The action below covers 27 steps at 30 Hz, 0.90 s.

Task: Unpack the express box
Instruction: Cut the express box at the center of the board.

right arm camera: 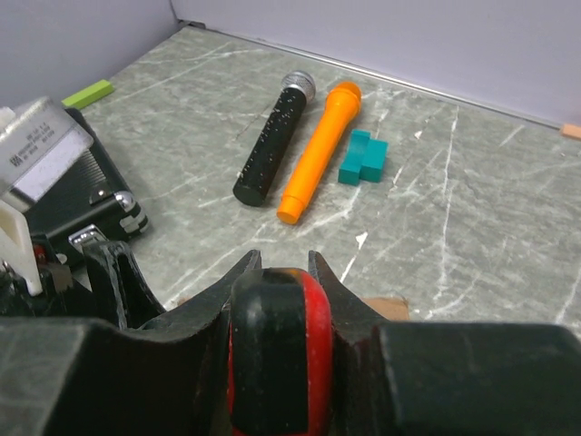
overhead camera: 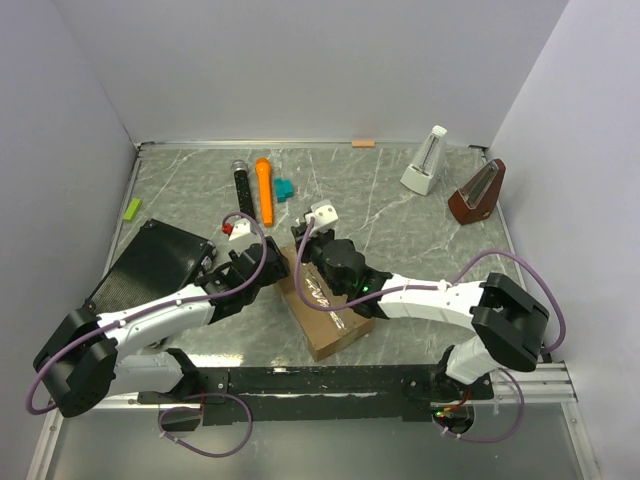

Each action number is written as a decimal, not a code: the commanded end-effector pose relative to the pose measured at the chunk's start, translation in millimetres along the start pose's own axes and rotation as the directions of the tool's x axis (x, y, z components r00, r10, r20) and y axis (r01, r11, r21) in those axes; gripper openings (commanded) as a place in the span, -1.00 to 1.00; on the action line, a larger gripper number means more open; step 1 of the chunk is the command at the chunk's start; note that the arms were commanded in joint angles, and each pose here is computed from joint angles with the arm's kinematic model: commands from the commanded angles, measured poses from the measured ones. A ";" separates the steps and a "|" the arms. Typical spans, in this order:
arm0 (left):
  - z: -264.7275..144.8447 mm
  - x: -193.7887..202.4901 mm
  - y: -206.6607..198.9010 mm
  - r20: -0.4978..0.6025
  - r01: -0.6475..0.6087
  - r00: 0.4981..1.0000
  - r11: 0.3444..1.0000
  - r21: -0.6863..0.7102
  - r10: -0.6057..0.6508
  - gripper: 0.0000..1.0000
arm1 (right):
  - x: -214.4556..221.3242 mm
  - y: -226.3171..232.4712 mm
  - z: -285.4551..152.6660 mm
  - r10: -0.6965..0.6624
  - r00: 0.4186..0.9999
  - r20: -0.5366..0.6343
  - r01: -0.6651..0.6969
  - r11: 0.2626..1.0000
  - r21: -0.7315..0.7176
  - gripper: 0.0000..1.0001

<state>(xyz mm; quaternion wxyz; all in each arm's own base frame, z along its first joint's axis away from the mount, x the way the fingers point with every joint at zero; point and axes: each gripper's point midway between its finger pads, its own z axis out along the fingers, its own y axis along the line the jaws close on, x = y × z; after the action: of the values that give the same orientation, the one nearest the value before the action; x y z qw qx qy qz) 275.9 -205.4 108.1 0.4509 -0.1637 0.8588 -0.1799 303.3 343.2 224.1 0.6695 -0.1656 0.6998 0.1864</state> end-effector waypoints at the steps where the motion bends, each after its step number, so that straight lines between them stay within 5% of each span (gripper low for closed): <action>1: 0.6 20.5 37.0 -0.067 -0.074 0.995 0.991 -0.112 0.067 0.29 | -31.9 -0.3 12.3 0.036 0.996 0.086 -0.037 0.999 0.015 -1.00; 27: 5.3 24.2 36.4 -0.084 -0.084 0.994 0.988 -0.126 0.074 0.27 | 2.5 -22.2 -10.9 -0.015 1.000 0.000 0.015 0.998 0.053 -1.00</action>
<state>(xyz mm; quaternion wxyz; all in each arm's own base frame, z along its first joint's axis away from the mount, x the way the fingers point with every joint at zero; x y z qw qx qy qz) 277.4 -207.2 106.4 0.4490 -0.1703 0.8579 -0.1826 302.3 330.6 216.0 0.6714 -0.1563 0.7012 0.1818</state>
